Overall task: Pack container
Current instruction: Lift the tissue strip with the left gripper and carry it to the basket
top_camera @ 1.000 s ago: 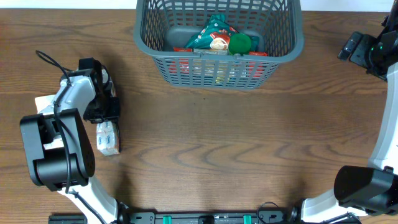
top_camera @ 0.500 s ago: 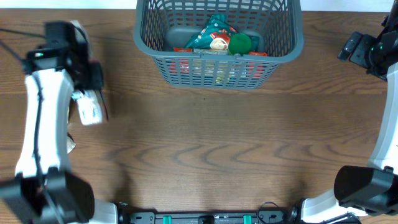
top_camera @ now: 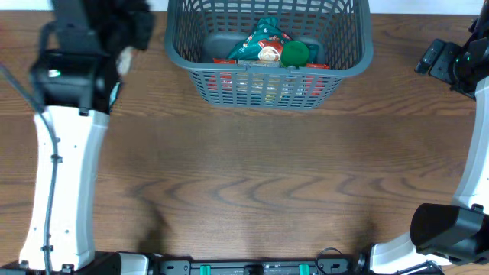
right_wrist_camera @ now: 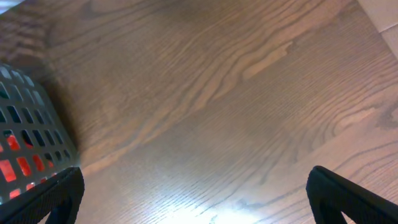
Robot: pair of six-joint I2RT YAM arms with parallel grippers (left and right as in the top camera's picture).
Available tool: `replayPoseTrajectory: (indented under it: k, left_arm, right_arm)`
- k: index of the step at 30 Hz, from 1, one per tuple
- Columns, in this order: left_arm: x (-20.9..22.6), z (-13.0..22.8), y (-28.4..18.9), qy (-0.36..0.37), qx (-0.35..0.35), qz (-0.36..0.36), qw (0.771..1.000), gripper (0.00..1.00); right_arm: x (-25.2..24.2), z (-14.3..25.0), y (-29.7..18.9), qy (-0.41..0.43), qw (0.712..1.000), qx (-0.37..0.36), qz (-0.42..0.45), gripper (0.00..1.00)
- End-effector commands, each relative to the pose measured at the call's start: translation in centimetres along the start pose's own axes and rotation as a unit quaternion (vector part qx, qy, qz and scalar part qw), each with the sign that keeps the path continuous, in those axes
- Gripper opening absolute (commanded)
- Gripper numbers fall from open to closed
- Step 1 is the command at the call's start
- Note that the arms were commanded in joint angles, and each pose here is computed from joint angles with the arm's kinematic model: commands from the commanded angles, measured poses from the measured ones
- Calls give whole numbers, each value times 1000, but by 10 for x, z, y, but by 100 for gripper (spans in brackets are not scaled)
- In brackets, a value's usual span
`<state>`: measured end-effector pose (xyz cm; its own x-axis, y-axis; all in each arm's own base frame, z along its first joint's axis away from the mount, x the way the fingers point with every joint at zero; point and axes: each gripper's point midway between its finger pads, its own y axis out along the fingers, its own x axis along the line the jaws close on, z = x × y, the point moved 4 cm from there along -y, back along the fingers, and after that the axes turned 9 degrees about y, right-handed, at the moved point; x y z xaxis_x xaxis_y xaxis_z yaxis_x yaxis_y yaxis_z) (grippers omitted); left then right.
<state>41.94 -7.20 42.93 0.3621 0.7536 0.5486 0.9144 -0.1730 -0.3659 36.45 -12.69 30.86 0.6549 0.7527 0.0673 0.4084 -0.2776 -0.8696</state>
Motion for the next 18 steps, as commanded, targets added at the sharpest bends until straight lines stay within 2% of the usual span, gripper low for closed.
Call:
replayPoseTrajectory:
  k: [1, 4, 8, 11, 18]
  left_arm:
    - [-23, -44, 3, 188, -76, 3, 979, 6]
    - [-45, -70, 14, 254, -132, 8, 958, 6]
    - [-75, -82, 44, 271, -157, 23, 949, 6]
    - [-102, -76, 73, 282, -160, 59, 944, 6]
    - [-149, -36, 146, 288, -122, 109, 944, 6]
  right_arm:
    - [-2, 1, 3, -4, 1000, 6, 3, 99]
    - [-2, 2, 3, -5, 1000, 9, 4, 99]
    - [-2, 3, 3, -5, 1000, 11, 5, 99]
    - [-2, 3, 3, -5, 1000, 11, 5, 99]
    - [-1, 5, 3, -13, 1000, 16, -1, 99]
